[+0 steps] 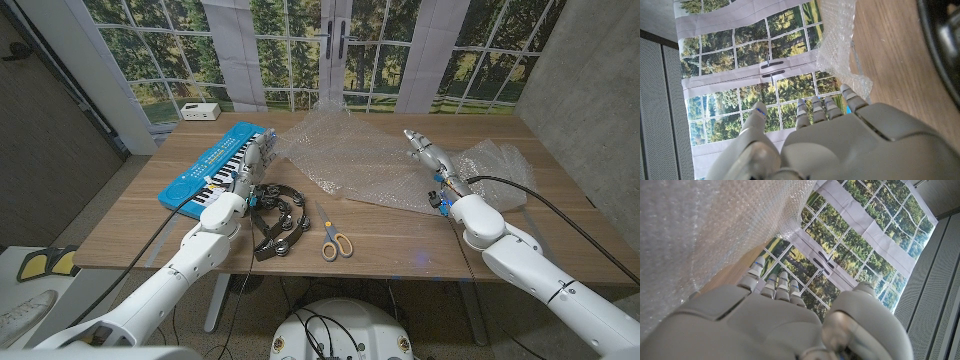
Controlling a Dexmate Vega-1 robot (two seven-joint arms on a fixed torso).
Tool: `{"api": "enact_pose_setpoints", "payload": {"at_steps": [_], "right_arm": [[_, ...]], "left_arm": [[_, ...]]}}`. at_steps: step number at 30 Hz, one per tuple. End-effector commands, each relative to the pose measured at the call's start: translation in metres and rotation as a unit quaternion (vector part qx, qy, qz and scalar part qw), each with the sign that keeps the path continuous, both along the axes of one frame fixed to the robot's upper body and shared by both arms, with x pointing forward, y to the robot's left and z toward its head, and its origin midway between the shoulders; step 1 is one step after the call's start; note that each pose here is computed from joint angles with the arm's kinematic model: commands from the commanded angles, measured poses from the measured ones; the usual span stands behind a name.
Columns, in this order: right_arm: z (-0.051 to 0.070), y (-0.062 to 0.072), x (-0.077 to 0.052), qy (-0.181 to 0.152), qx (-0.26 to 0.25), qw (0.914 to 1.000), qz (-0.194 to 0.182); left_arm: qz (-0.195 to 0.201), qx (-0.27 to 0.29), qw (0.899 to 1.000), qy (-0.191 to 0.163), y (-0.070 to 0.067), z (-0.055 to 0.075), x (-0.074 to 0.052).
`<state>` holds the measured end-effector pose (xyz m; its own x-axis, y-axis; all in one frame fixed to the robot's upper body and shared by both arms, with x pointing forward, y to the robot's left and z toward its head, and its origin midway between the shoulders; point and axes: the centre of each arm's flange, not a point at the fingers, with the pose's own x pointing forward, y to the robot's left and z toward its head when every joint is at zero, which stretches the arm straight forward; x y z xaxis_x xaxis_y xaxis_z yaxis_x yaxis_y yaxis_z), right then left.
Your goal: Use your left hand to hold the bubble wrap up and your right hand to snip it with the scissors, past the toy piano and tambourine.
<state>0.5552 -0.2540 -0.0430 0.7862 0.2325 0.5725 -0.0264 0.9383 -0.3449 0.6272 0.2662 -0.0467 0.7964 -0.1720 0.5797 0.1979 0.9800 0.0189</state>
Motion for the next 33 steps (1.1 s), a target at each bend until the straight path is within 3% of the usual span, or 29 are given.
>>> {"api": "enact_pose_setpoints", "payload": {"at_steps": [1, 13, 23, 33], "right_arm": [[-0.004, 0.007, -0.009, 0.001, 0.0, 1.0, 0.003], [-0.011, 0.015, -0.019, 0.002, -0.005, 1.0, -0.008], [-0.006, 0.019, -0.028, -0.011, -0.034, 0.9991, -0.022], [-0.009, 0.025, -0.032, -0.004, -0.034, 0.9994, -0.006]], "left_arm": [[-0.003, 0.0, 1.0, -0.005, -0.002, -0.001, -0.003], [-0.008, 0.002, 1.0, -0.002, -0.002, 0.0, -0.002], [-0.015, -0.002, 1.0, 0.0, -0.007, -0.003, 0.0], [-0.015, 0.007, 1.0, 0.003, -0.007, -0.005, 0.001]]}}
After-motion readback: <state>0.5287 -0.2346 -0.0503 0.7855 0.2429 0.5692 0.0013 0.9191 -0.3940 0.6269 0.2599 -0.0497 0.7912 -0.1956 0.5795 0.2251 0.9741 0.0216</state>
